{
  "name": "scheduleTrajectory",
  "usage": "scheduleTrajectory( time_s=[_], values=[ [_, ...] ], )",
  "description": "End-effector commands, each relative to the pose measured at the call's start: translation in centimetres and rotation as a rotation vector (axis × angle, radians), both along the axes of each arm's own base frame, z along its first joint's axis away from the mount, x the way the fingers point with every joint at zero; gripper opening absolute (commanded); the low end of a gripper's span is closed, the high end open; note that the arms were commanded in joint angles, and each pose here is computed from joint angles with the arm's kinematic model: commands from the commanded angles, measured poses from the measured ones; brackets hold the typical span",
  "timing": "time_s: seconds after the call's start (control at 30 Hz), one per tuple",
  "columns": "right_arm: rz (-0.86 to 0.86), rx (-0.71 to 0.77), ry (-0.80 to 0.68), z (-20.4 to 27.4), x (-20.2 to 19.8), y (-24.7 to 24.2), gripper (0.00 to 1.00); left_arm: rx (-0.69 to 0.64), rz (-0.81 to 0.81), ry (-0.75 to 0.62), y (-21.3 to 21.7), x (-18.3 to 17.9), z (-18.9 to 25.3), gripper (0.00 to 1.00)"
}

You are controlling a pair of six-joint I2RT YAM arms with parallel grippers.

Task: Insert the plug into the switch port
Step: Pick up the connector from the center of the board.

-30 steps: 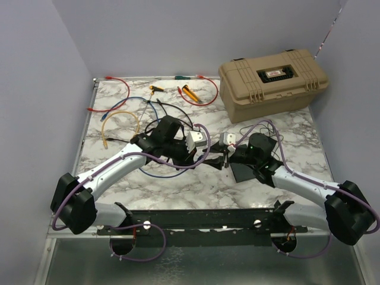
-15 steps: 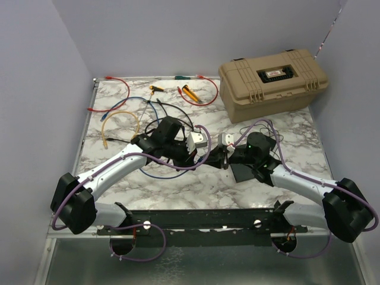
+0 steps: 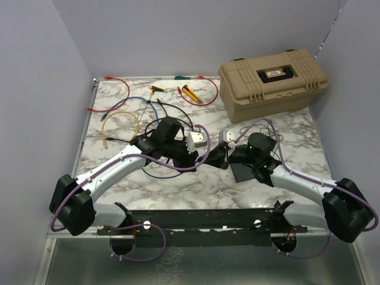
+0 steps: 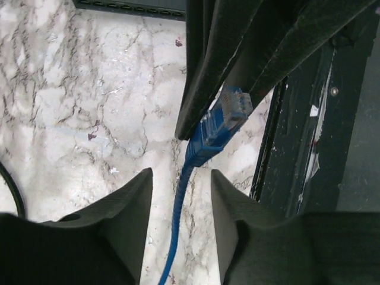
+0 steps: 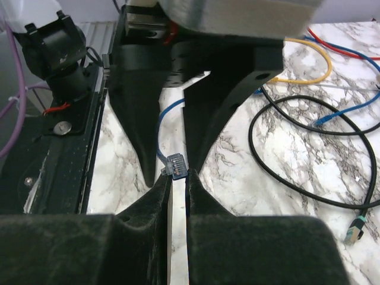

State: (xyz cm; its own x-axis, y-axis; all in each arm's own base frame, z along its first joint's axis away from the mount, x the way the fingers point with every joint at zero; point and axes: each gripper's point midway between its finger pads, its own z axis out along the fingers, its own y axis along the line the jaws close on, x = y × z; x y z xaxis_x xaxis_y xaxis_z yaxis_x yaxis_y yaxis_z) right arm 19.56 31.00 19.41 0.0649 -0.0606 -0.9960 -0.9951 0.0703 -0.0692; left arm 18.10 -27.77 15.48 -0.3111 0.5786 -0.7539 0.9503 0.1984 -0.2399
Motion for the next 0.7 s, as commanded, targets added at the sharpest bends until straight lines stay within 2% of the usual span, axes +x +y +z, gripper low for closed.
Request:
scheduleTrajectory(
  time_s=[0.0, 0.07, 0.23, 0.4, 0.53, 0.67],
  values=[
    [-0.104, 0.047, 0.097, 0.3, 1.0, -0.1, 0.01, -0.036, 0.122, -0.159, 0.4, 2.2, 2.1, 0.51],
    [-0.158, 0.062, 0.154, 0.4, 1.5, -0.4, 0.01, -0.072, 0.202, -0.236, 0.7, 3.5, 3.4, 0.55],
    [-0.285, 0.089, 0.317, 0.9, 2.7, -0.9, 0.01, -0.161, 0.429, -0.404, 1.9, 6.1, 6.7, 0.58],
    [-0.418, 0.13, 0.481, 1.8, 3.7, -1.8, 0.01, -0.25, 0.567, -0.528, 1.7, 5.8, 8.3, 0.6],
    [-0.504, 0.119, 0.587, 1.7, 3.7, -2.7, 0.01, -0.34, 0.61, -0.637, 0.9, 4.8, 8.7, 0.67],
    [-0.583, 0.124, 0.669, 2.1, 3.9, -3.7, 0.01, -0.373, 0.628, -0.695, 0.6, 4.6, 8.2, 0.69]
  ],
)
